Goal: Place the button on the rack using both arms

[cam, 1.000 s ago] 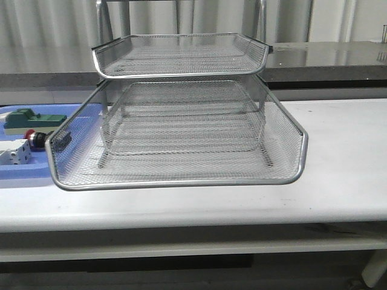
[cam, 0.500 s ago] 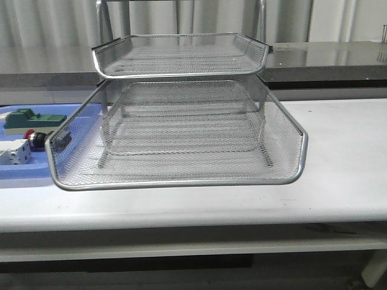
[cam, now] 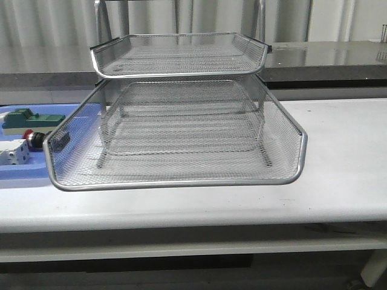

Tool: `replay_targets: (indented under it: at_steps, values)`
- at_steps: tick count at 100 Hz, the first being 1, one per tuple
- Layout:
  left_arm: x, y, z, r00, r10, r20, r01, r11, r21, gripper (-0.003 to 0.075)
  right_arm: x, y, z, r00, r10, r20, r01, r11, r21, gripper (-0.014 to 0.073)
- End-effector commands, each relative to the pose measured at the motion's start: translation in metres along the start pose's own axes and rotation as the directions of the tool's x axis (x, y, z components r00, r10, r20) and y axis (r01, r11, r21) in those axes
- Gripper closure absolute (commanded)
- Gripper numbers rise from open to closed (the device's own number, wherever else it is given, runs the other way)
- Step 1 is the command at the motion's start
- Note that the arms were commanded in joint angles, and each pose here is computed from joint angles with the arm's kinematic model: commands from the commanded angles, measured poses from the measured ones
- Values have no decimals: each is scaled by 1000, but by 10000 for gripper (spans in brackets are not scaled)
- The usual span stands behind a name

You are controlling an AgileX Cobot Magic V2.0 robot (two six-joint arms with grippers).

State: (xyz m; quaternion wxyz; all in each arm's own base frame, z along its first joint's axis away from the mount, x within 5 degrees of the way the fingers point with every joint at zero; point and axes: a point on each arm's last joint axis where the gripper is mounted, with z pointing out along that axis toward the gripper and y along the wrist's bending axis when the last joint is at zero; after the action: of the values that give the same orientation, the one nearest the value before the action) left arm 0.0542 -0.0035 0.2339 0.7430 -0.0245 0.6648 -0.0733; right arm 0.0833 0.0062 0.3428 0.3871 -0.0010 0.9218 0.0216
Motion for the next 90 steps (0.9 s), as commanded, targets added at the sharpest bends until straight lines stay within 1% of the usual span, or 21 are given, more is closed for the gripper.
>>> replay_targets:
  at_steps: [1,14,25,32,39,44,49,58,63,65,76,82,90]
  values:
    - [-33,-4,6,998,-38,42,38,999,4,741,-11,-1,-8,997,-7,79,6,1000,6,662]
    - [-59,-9,25,998,-38,-53,38,999,5,741,-11,-1,-8,997,-7,79,6,1000,6,662]
    - [-84,-13,47,992,-3,-130,4,1000,6,741,-11,-1,-8,997,-7,79,6,1000,6,662]
    - [-97,-16,66,979,21,-205,-20,1000,7,741,-11,-1,-8,997,-7,79,6,1000,6,662]
    - [-108,-18,86,950,30,-311,-28,1000,11,741,-11,-1,-8,997,-7,79,6,1000,6,662]
    - [-113,-20,101,917,54,-396,-50,999,19,741,-11,-1,-8,997,-7,79,6,1000,6,662]
    - [-115,-20,119,871,79,-485,-77,997,25,741,-11,-1,-8,997,-7,79,6,1000,6,662]
    - [-121,-19,145,797,117,-593,-121,992,32,741,-11,-1,-8,997,-7,79,6,1000,6,662]
    - [-119,-18,162,746,128,-653,-138,990,36,741,-11,-1,-8,997,-7,79,6,1000,6,662]
    - [-120,-17,166,732,133,-668,-146,989,37,741,-11,-1,-8,997,-7,79,6,1000,6,662]
    - [-113,-15,194,620,158,-769,-176,982,60,741,-11,-1,-8,997,-7,79,6,1000,6,662]
    - [-106,-14,208,560,190,-806,-194,976,96,741,-11,-1,-8,997,-7,79,6,1000,6,662]
    - [-99,-13,221,497,247,-832,-221,963,154,741,-11,-1,-8,997,-7,79,6,1000,6,662]
